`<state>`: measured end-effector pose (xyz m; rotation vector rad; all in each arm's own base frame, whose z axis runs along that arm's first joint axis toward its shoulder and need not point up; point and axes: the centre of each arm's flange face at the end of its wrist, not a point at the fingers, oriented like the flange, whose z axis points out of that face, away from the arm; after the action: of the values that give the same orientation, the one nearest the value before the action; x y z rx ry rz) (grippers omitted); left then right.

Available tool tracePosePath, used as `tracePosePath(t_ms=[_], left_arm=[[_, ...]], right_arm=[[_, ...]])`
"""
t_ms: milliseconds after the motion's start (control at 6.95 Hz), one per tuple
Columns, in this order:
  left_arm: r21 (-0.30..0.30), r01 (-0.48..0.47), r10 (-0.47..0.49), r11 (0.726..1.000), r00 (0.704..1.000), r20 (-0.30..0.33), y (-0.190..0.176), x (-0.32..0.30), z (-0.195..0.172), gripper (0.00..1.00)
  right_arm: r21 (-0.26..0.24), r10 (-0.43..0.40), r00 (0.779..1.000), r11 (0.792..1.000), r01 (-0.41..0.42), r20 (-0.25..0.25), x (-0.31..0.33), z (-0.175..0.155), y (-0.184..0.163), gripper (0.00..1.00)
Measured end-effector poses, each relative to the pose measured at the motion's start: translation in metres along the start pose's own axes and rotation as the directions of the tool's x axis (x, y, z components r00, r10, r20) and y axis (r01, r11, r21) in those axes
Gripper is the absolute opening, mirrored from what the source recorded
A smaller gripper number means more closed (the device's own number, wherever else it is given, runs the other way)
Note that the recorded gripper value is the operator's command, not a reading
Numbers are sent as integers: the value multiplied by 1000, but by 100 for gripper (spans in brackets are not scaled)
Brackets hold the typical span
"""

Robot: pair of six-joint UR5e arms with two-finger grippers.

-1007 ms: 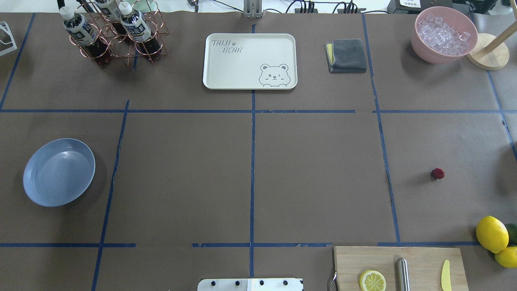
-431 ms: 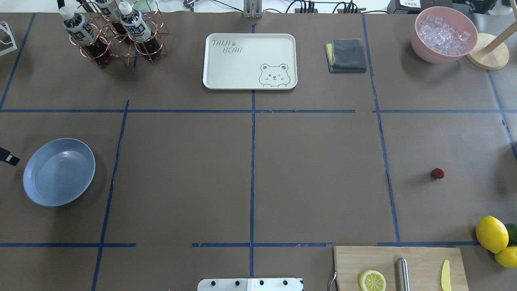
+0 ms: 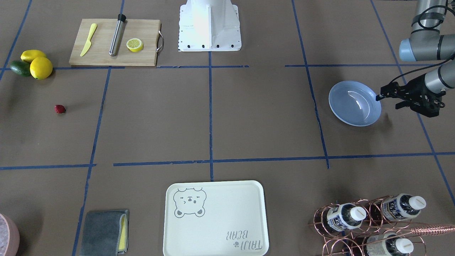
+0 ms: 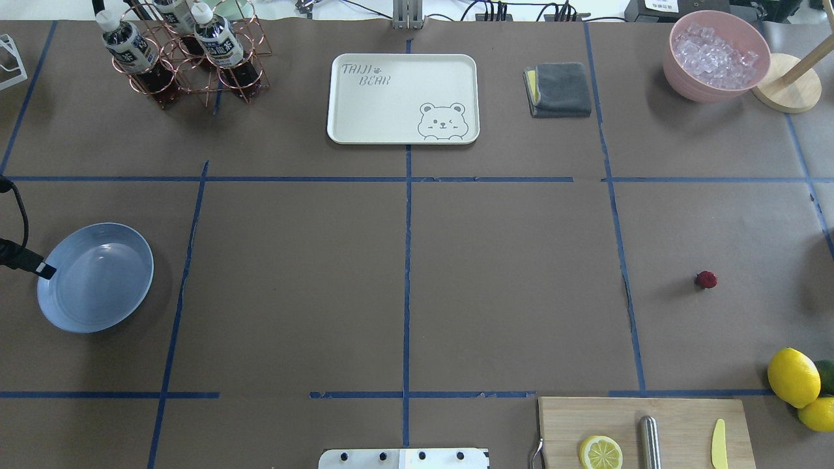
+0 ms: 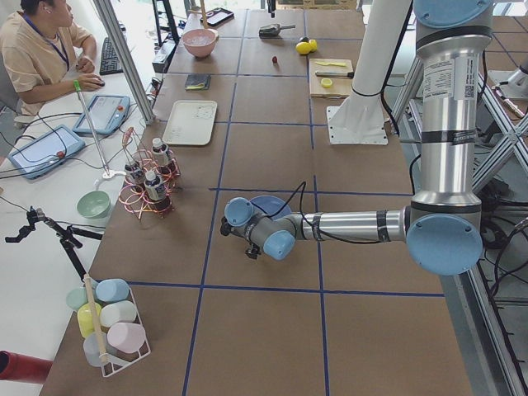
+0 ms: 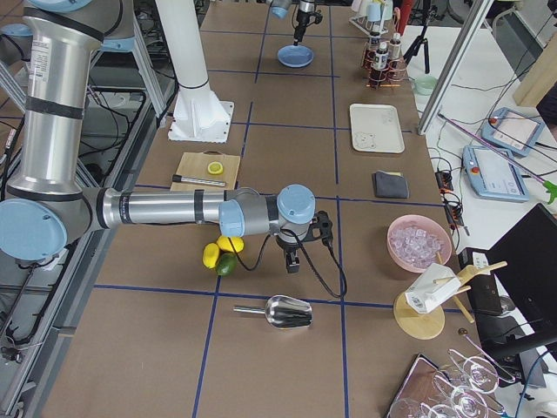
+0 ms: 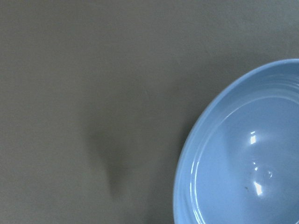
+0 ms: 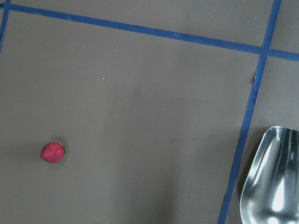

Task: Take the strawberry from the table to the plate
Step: 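Grip the rim of the light blue plate with the left gripper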

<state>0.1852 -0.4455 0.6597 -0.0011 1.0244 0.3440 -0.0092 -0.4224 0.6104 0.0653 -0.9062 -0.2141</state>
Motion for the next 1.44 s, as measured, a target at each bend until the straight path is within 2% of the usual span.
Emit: tracePosePath(t_ms=[144, 431, 575, 719, 863, 1150, 1438], left_arm=[[-4, 1, -1, 1000, 1000, 1, -1, 2, 3, 75], [-9, -2, 2, 1000, 1000, 0, -5, 5, 7, 57], [-10, -2, 2, 1000, 1000, 0, -7, 5, 8, 53], [-10, 1, -1, 1000, 1000, -1, -10, 7, 9, 30], [-9, 5, -5, 1000, 1000, -2, -12, 9, 9, 0], [-6, 8, -8, 1000, 1000, -3, -15, 12, 8, 0], [42, 41, -40, 998, 998, -39, -30, 55, -17, 0]], right_arm=[[-1, 0, 1000, 1000, 0, 0, 0, 1, 0, 100], [-3, -1, 1000, 1000, 1, 1, 0, 1, 0, 100], [-4, -1, 1000, 1000, 1, 2, -1, 2, 0, 100], [-5, -2, 1000, 1000, 2, 2, -1, 2, 0, 100], [-7, -3, 1000, 1000, 3, 2, -1, 3, 0, 100], [-8, -5, 1000, 1000, 5, 1, -2, 4, 0, 100], [-9, -5, 1000, 1000, 5, 1, -2, 4, 0, 100]])
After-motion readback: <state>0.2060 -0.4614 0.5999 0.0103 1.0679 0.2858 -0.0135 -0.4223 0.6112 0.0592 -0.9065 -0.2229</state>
